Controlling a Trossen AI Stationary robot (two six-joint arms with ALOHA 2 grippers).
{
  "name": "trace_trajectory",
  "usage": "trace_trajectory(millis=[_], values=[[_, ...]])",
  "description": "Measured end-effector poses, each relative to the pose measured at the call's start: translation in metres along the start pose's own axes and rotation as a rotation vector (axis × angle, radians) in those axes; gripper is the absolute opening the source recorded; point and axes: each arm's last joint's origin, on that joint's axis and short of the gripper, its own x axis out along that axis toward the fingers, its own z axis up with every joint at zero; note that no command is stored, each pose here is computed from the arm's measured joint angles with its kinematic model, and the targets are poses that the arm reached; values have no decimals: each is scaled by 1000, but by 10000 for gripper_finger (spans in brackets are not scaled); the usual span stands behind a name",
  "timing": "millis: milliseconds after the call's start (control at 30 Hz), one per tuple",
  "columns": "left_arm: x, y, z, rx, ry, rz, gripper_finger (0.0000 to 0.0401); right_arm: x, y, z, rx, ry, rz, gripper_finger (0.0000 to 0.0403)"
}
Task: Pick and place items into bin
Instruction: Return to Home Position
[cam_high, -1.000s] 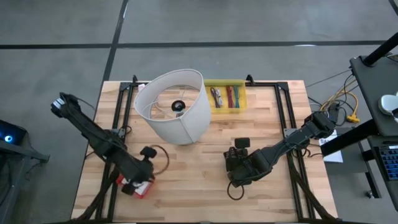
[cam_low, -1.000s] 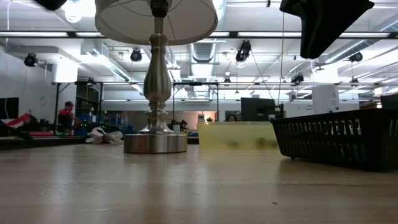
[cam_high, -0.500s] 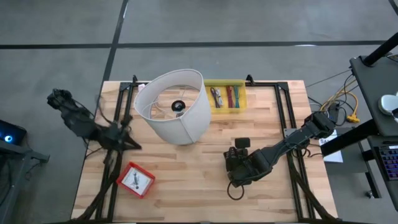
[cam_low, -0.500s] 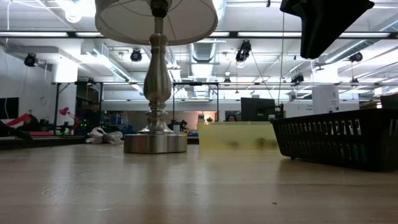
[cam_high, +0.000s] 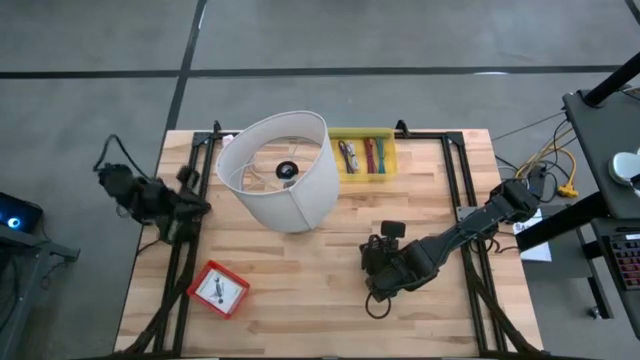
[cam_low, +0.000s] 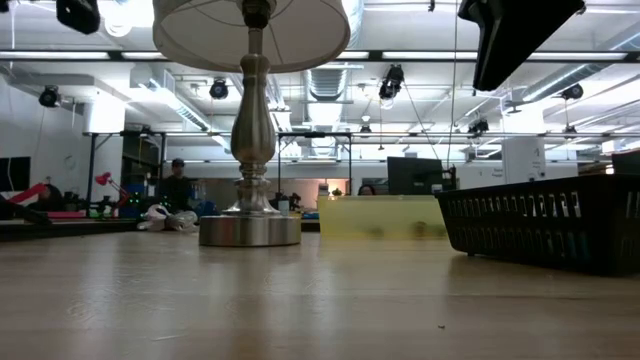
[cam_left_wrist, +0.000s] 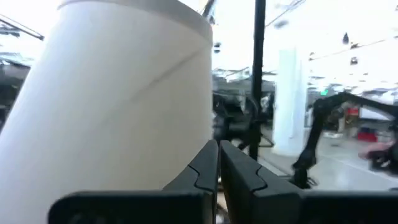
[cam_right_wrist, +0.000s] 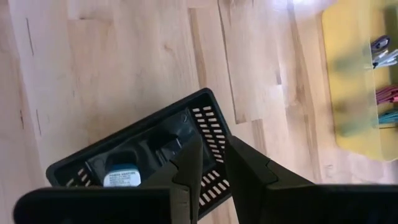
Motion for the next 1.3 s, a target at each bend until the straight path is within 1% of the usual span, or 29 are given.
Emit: trace_trajectory(millis=[33,67,100,133,200,233,300,367,400,433,467,567,600,667,733,867,900,967,1133,1200,1300], values=[[-3,1,-4,7,-11,6,0,0,0,0,0,-1,0,56],[-1,0,-13,40,17,3,0,0,0,0,1,-1,1,56],[2,-2,-21,95,73,27,0,0,0,1,4,-5,1,56],[3,-2,-20,111,59,38,0,0,0,1,6,-8,0,56],[3,-2,-12,87,-15,20,0,0,0,2,12,-24,-6,56],[5,-4,-16,104,-15,12,0,0,0,2,14,-31,-10,56],[9,-5,-13,102,-74,8,0,0,0,2,14,-33,-13,56],[10,-9,-19,88,-84,-76,0,0,0,2,15,-35,-13,56],[11,-10,-17,74,-113,-113,0,0,0,3,16,-39,-16,56],[12,-11,-14,58,-145,-120,0,0,0,3,16,-42,-20,56],[14,-12,-16,41,-142,-134,0,0,0,3,16,-47,-26,56],[19,-20,-37,-22,-49,-270,0,0,0,3,19,-51,-28,56],[21,-22,-44,-39,-18,-287,0,0,0,3,24,-53,-27,56],[23,-24,-59,-71,28,-288,0,0,0,4,32,-57,-24,56],[23,-26,-76,-98,36,-294,0,0,1,5,43,-69,-16,56],[21,-23,-96,-106,-64,-256,0,0,2,6,50,-78,-8,56],[21,-21,-95,-101,-72,-239,0,0,2,7,52,-81,-7,56],[22,-17,-100,-57,-23,-201,0,0,2,7,52,-82,-5,57],[23,-5,-108,-7,48,-92,0,0,2,7,53,-83,-4,57],[23,0,-114,15,105,-46,0,0,2,7,53,-83,-4,57],[22,7,-120,16,163,3,0,0,2,7,53,-83,-4,57]])
